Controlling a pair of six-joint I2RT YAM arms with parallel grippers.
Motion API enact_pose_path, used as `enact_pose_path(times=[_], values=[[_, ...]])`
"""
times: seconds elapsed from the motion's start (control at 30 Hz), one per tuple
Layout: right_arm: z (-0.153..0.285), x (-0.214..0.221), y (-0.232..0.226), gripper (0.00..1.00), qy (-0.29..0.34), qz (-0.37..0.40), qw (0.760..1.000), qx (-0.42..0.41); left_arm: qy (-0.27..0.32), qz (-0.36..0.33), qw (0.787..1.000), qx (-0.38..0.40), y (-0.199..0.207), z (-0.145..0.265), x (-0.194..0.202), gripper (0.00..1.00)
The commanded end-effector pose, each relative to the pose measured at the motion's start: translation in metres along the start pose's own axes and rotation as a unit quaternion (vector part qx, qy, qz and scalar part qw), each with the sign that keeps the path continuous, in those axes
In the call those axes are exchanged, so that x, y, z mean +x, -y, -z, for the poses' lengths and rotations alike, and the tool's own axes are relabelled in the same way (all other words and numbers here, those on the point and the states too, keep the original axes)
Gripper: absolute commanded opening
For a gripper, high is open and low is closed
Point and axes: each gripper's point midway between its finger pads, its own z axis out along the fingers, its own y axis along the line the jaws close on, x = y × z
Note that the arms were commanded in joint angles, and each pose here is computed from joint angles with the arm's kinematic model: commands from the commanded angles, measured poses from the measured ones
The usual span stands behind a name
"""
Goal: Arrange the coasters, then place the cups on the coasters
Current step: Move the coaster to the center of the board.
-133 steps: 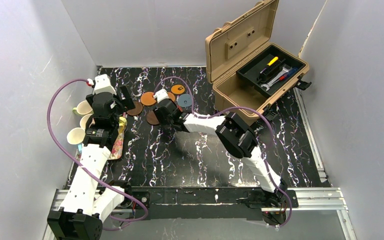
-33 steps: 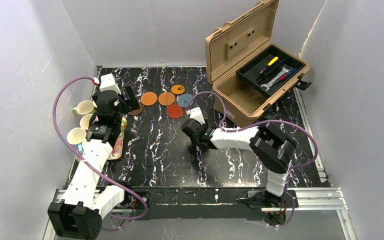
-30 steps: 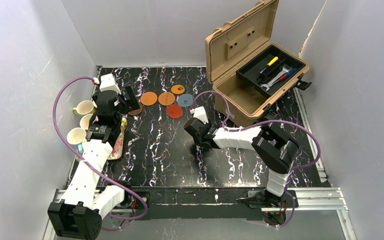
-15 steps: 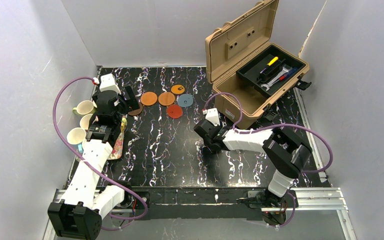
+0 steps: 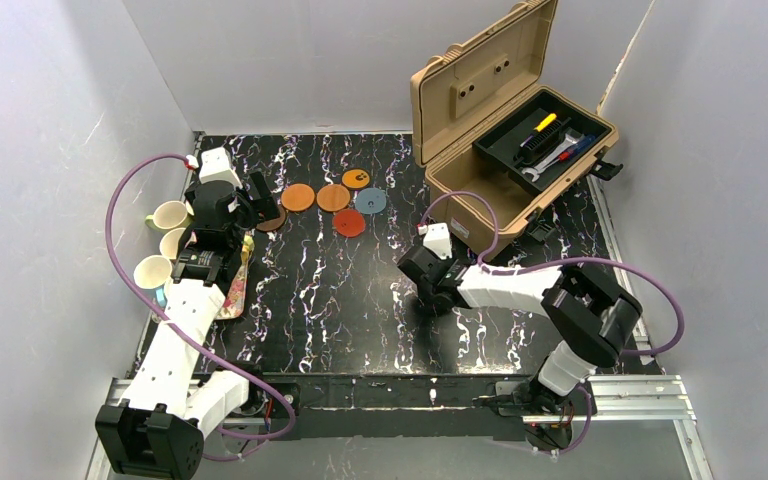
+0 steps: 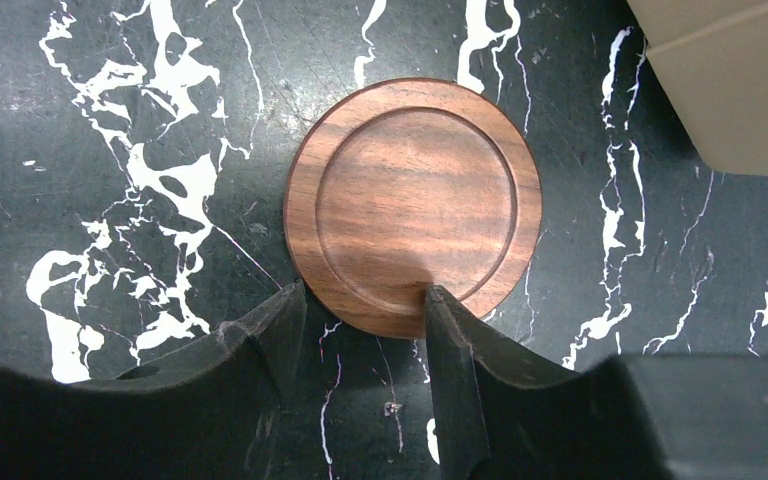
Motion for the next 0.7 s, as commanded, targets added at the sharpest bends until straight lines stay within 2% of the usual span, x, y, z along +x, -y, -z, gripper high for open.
enact_pose_path(times=[0.0, 0.13, 0.33, 0.67], values=[[0.002, 0.032, 0.024, 0.55, -0.049, 0.031, 0.998, 0.033, 0.008, 0.004, 1.0, 0.01, 0.003, 0.005, -0.003, 0.98], [0.004, 0.02, 0.015, 0.58, -0.034, 0.028, 0.999, 0.012, 0.004, -0.001, 1.0, 0.022, 0.009, 0.004, -0.001, 0.98], [0.024, -0.019, -0.006, 0.71, 0.015, 0.018, 0.998, -0.053, -0.017, -0.026, 0.998, 0.061, 0.032, 0.001, 0.007, 0.98], [0.096, -0.1, -0.016, 0.86, 0.134, 0.017, 0.979, -0.156, -0.067, -0.093, 0.986, 0.121, 0.082, -0.004, 0.037, 0.98]])
